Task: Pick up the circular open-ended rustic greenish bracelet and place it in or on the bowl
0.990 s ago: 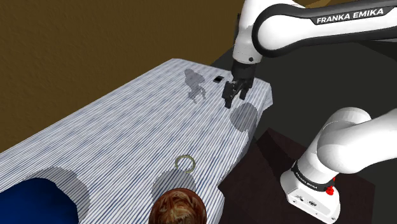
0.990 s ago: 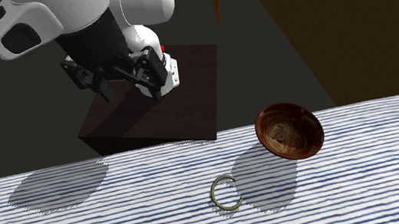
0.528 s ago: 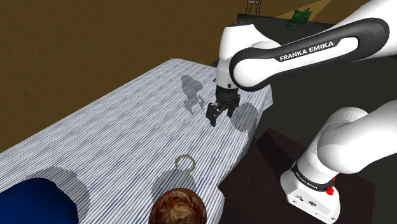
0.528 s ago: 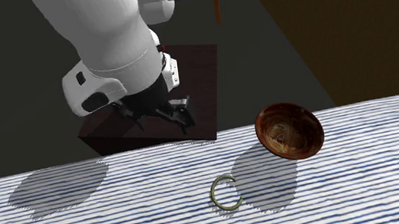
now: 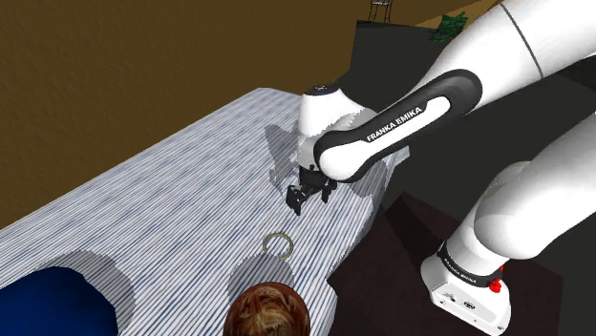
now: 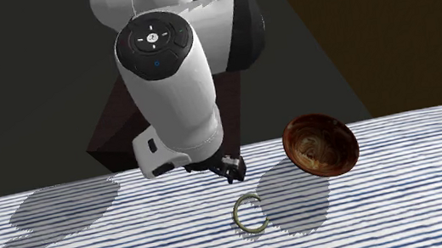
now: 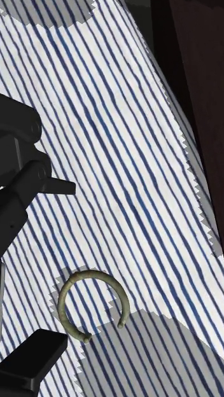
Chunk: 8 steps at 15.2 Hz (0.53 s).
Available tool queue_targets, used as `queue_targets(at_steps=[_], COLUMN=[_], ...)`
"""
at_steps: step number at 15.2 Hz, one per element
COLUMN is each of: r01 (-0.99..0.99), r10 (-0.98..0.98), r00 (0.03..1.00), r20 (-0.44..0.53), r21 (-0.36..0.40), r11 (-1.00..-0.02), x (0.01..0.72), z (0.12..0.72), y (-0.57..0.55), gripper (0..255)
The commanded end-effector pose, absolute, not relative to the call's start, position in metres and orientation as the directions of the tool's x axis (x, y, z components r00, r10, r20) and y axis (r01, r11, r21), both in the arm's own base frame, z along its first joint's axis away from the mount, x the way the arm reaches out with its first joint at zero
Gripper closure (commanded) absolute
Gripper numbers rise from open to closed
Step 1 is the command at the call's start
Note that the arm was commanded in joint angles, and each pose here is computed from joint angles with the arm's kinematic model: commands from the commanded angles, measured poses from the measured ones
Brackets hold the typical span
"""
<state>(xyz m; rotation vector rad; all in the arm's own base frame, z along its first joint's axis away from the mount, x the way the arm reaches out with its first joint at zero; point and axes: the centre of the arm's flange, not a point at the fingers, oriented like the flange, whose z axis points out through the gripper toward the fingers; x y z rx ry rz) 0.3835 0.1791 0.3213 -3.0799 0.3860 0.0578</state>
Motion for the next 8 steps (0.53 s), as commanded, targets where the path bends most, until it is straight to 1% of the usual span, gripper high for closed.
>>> queue_targets(at_steps=[1, 8], r01=[-0.277, -0.37], r10=[-0.276, -0.37], r00=[0.96, 0.928], r20=[-0.044, -0.052], r21=[-0.027, 0.001], r11=[-0.961, -0.929], x=[0.389, 0.417], z=[0.298, 0.217], y=[0.194, 0.234], gripper=[0, 0])
